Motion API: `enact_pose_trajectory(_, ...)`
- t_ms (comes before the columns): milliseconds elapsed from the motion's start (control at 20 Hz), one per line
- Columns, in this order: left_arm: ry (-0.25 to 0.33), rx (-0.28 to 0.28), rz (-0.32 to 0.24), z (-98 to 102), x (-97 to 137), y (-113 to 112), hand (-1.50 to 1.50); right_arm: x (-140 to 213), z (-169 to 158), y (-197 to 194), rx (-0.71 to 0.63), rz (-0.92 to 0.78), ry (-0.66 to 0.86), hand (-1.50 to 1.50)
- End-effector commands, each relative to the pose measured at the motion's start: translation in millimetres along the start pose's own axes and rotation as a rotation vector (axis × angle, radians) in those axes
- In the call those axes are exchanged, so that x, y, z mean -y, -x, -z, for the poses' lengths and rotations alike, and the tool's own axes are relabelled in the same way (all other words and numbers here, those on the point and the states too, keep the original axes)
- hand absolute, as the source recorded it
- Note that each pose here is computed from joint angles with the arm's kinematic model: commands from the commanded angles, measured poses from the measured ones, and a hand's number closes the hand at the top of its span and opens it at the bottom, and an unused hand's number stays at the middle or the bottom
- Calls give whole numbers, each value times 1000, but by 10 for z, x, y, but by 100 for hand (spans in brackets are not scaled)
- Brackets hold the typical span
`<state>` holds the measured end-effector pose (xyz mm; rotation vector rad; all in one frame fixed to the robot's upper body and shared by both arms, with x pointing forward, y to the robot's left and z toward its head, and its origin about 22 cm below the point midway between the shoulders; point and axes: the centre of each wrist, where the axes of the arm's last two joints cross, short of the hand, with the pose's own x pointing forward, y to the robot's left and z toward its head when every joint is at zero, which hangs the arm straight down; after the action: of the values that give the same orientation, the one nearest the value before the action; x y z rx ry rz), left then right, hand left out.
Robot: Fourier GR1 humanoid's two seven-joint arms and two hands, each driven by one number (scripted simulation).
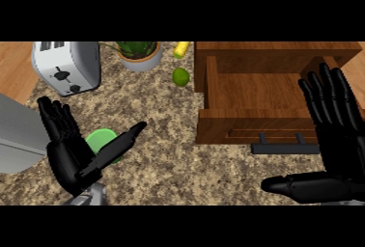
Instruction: Pick up the cup, place it into the drawer and close the drawer
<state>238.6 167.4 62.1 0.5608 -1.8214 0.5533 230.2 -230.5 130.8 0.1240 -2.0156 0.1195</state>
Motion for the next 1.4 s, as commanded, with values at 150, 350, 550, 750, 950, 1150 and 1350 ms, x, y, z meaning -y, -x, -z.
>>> enact_pose_trajectory(150, -57, -59, 36, 13, -267, 318, -150, 203, -3, 64, -9, 1, 15, -150)
enact_pose_trajectory(350, -88, -63, 53, -95, -357, 328, -150, 0, 82, -148, -4, 2, -17, -150)
enact_pose_trajectory(550, -98, -93, 76, -197, -508, 723, -150, 121, 63, -49, 2, 10, -5, -150)
enact_pose_trajectory(750, -90, -107, 62, -245, -395, 888, -150, 188, 57, 99, -25, 7, -14, -150)
enact_pose_trajectory(950, -92, -131, 72, -349, -719, 987, -150, 38, 23, -94, -16, 8, -24, -150)
enact_pose_trajectory(1150, -92, -141, 61, -118, -768, 1196, -150, 144, -70, -59, 2, 3, -6, -150)
enact_pose_trajectory(1350, -118, -139, 64, -357, -803, 1440, -150, 44, 9, -50, -2, 23, -14, -150)
